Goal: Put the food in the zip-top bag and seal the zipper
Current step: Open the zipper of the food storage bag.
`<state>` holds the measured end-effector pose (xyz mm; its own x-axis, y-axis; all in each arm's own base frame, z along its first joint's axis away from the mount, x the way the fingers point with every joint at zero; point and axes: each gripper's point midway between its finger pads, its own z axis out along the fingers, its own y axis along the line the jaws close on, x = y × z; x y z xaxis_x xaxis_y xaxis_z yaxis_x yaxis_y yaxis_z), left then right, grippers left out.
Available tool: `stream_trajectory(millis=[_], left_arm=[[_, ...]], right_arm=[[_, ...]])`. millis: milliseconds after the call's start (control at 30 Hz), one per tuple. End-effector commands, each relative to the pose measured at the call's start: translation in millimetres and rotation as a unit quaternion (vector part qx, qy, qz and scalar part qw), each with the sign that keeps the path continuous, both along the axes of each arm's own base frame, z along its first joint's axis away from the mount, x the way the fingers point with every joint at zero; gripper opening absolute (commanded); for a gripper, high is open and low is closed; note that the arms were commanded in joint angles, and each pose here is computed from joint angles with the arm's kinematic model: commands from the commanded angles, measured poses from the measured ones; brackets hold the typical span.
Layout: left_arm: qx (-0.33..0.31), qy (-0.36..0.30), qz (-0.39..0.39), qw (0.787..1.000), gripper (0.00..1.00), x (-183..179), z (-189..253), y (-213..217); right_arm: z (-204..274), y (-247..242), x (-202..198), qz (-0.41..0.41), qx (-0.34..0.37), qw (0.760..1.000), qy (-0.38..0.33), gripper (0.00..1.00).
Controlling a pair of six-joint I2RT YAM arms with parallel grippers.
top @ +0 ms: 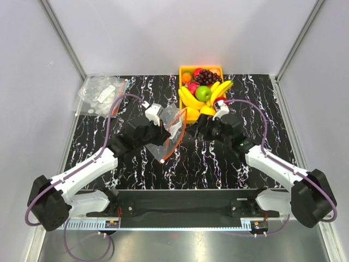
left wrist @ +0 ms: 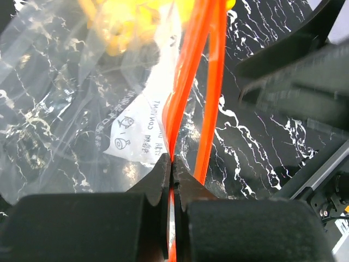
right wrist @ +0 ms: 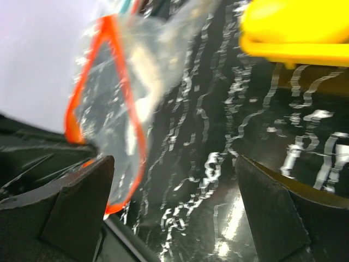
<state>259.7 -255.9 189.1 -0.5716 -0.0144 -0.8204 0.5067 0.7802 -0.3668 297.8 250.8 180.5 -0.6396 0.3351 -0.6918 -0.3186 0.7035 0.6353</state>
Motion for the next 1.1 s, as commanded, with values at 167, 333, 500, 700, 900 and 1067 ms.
stream_trajectory(millis=[167, 333, 500, 700, 900, 1067], left_arm=[[-0.031, -0.022, -0.017, 0.999, 0.0, 4, 33, -11], [-0.052, -0.018, -0.032, 0.998, 0.0, -2, 39, -17], [-0.064, -0.021, -0.036, 0.997, 0.0, -5, 42, -18], [-0.058, -0.042, 0.031, 0.997, 0.0, 10, 51, 3], [0.082, -0.096, 0.218, 0.968, 0.0, 43, 59, 87], [0.11, -0.091, 0.215, 0.966, 0.0, 47, 53, 88]], right_arm=[[31, 63, -7, 0.066, 0.031, 0.996, -0.058, 1.0], [13, 53, 19, -0.032, 0.001, 0.999, -0.031, 1.0], [-2, 58, 38, -0.081, -0.015, 0.996, -0.016, 0.95], [-50, 33, 49, -0.179, -0.104, 0.977, 0.046, 0.79], [-71, -6, 42, -0.242, -0.166, 0.954, 0.064, 0.37], [-66, 10, 42, -0.198, -0.155, 0.966, 0.054, 0.32]])
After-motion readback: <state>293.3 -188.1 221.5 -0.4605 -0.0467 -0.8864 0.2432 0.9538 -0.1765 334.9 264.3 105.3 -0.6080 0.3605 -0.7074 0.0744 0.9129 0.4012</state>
